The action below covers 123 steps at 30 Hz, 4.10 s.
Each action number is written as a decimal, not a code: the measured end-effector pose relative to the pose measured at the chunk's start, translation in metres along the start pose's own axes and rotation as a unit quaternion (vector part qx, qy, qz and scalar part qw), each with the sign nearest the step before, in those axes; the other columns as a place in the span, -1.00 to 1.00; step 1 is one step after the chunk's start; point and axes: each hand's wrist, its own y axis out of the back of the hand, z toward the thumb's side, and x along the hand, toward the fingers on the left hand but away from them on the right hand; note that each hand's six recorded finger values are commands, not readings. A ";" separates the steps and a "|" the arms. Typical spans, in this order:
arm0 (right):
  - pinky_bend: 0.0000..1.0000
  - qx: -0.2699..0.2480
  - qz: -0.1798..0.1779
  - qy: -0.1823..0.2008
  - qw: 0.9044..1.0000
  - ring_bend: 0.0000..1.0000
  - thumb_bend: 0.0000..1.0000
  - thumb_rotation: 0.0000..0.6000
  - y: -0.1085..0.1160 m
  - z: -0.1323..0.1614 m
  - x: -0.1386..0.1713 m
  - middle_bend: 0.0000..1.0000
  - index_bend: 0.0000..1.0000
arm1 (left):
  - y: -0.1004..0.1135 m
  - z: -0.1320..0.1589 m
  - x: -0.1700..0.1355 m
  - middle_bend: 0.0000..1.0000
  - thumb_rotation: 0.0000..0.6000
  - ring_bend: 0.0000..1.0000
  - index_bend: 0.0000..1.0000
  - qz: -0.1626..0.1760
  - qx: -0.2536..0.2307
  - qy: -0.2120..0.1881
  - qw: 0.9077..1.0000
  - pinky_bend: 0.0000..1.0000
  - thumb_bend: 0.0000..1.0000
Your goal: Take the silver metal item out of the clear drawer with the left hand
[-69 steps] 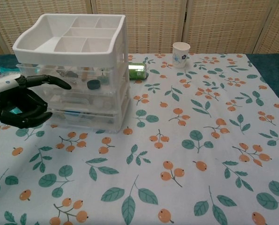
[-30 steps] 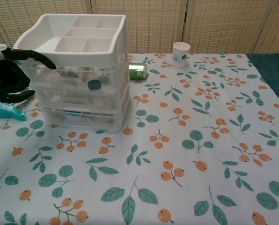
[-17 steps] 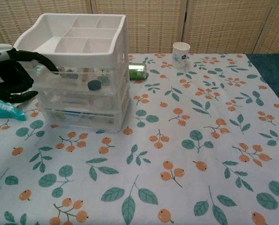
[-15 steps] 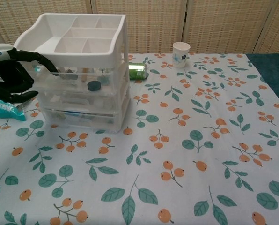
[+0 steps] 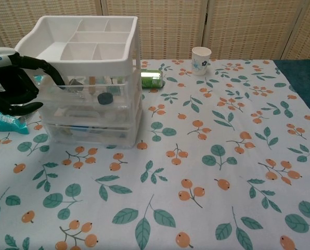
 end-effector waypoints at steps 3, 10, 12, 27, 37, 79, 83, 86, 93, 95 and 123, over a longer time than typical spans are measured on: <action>-0.27 0.000 -0.001 0.001 1.000 -0.59 -0.48 1.00 0.001 0.000 0.000 -0.57 -1.00 | 0.000 0.002 -0.002 0.76 1.00 0.83 -0.28 0.001 -0.008 -0.006 1.000 1.00 -0.16; -0.27 0.000 -0.002 0.000 1.000 -0.59 -0.48 1.00 0.001 0.000 0.000 -0.57 -1.00 | -0.002 0.004 -0.007 0.76 1.00 0.83 -0.26 -0.012 -0.011 -0.012 1.000 1.00 -0.16; -0.27 0.000 -0.001 -0.001 1.000 -0.59 -0.48 1.00 0.001 0.000 0.000 -0.57 -1.00 | -0.003 0.005 -0.009 0.76 1.00 0.83 -0.26 -0.014 -0.014 -0.014 1.000 1.00 -0.16; -0.27 0.000 -0.001 -0.001 1.000 -0.59 -0.48 1.00 0.000 0.000 -0.001 -0.57 -1.00 | -0.005 0.011 -0.024 0.76 1.00 0.83 -0.26 -0.025 -0.018 -0.010 0.999 1.00 -0.16; -0.27 0.000 0.000 -0.002 1.000 -0.59 -0.48 1.00 -0.001 0.000 -0.001 -0.57 -1.00 | -0.011 0.016 -0.032 0.76 1.00 0.82 -0.25 -0.035 -0.021 -0.014 0.999 1.00 -0.16; -0.27 0.001 -0.002 -0.007 1.000 -0.59 -0.48 1.00 0.000 -0.002 0.000 -0.57 -1.00 | -0.017 0.029 -0.055 0.74 1.00 0.80 -0.49 -0.058 -0.031 -0.033 0.997 0.99 -0.16; -0.27 -0.001 -0.002 -0.006 1.000 -0.59 -0.48 1.00 0.000 -0.001 0.000 -0.57 -1.00 | -0.014 0.027 -0.058 0.73 1.00 0.79 -0.50 -0.058 -0.026 -0.026 0.998 0.96 -0.16; -0.27 -0.003 -0.001 -0.005 1.000 -0.59 -0.48 1.00 0.000 -0.001 0.001 -0.57 -1.00 | -0.012 0.025 -0.060 0.72 1.00 0.79 -0.50 -0.057 -0.021 -0.022 0.998 0.96 -0.16; -0.27 -0.004 -0.003 -0.002 1.000 -0.59 -0.48 1.00 0.002 0.000 0.001 -0.57 -1.00 | 0.016 0.024 -0.058 0.72 1.00 0.78 -0.41 -0.027 0.005 -0.022 0.999 0.96 -0.16; -0.27 -0.004 -0.004 0.000 1.000 -0.59 -0.47 1.00 0.002 0.001 0.001 -0.57 -1.00 | 0.026 0.024 -0.055 0.72 1.00 0.78 -0.35 -0.016 0.017 -0.026 0.999 0.96 -0.16; -0.27 0.001 -0.001 0.003 1.000 -0.59 -0.48 1.00 0.003 0.007 0.002 -0.57 -1.00 | 0.037 0.024 0.004 0.82 1.00 0.82 -0.08 -0.057 0.264 -0.110 0.957 0.99 -0.25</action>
